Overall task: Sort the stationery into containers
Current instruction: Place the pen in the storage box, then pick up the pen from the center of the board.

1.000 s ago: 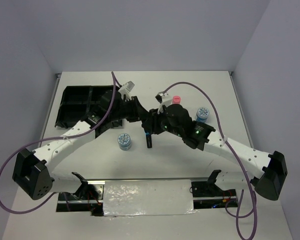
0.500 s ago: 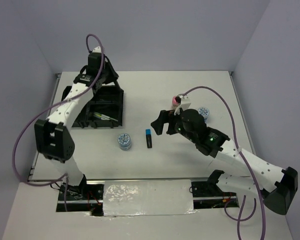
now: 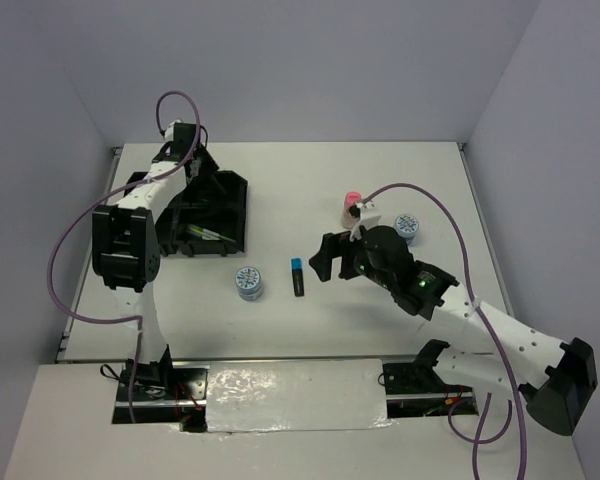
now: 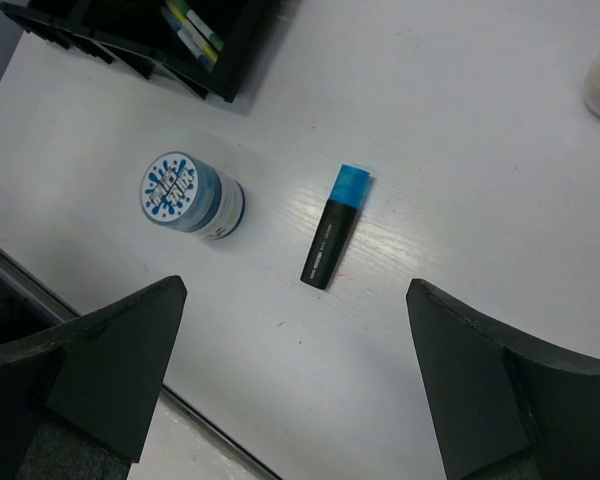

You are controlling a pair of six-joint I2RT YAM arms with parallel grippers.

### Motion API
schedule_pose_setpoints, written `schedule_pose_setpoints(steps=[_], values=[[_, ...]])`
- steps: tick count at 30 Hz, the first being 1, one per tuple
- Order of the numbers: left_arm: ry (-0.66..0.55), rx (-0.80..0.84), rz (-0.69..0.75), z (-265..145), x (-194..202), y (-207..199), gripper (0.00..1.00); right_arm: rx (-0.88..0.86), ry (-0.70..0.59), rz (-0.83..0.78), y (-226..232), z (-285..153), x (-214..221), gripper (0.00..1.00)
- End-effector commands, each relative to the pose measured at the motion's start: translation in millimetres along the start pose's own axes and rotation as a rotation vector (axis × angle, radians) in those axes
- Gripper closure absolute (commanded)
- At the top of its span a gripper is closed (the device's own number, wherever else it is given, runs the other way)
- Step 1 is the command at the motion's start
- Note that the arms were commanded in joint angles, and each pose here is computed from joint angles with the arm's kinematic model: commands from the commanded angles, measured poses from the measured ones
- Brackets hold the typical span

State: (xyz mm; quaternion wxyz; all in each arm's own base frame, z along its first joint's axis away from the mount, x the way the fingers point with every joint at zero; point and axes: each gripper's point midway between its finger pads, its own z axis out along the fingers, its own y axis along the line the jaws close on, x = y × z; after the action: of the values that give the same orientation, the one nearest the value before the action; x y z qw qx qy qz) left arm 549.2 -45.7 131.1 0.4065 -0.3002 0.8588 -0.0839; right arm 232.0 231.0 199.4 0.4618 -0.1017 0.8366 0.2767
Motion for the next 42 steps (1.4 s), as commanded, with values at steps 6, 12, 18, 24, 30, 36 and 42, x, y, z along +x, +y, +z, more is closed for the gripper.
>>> schedule_pose_setpoints(steps=[6,12,18,24,30,36,42], values=[[-0.062,0.032,-0.077,-18.1,-21.9,-1.8,0.01,0.035,0.088,-0.007,-2.8,34.3,11.2,0.00],[-0.138,0.192,-0.072,-100.8,-70.6,-39.9,0.01,0.192,0.258,0.003,-21.6,87.3,46.8,0.07],[-0.184,0.348,-0.019,-216.2,-74.9,-42.5,0.01,0.274,0.380,-0.027,-27.2,125.1,84.7,0.19],[-0.166,0.440,0.056,-272.0,-25.1,-11.1,0.01,0.336,0.455,-0.062,-30.3,141.8,111.7,0.31],[-0.069,0.413,0.138,-266.4,24.7,20.6,0.01,0.380,0.523,-0.068,-41.7,141.9,144.4,0.56],[0.105,0.555,0.124,-254.3,92.5,8.0,0.01,0.208,0.398,-0.007,-13.4,132.1,124.9,0.99],[0.237,0.803,0.156,-288.5,145.8,-65.0,0.01,-0.027,0.141,0.046,34.6,86.0,50.8,1.00]])
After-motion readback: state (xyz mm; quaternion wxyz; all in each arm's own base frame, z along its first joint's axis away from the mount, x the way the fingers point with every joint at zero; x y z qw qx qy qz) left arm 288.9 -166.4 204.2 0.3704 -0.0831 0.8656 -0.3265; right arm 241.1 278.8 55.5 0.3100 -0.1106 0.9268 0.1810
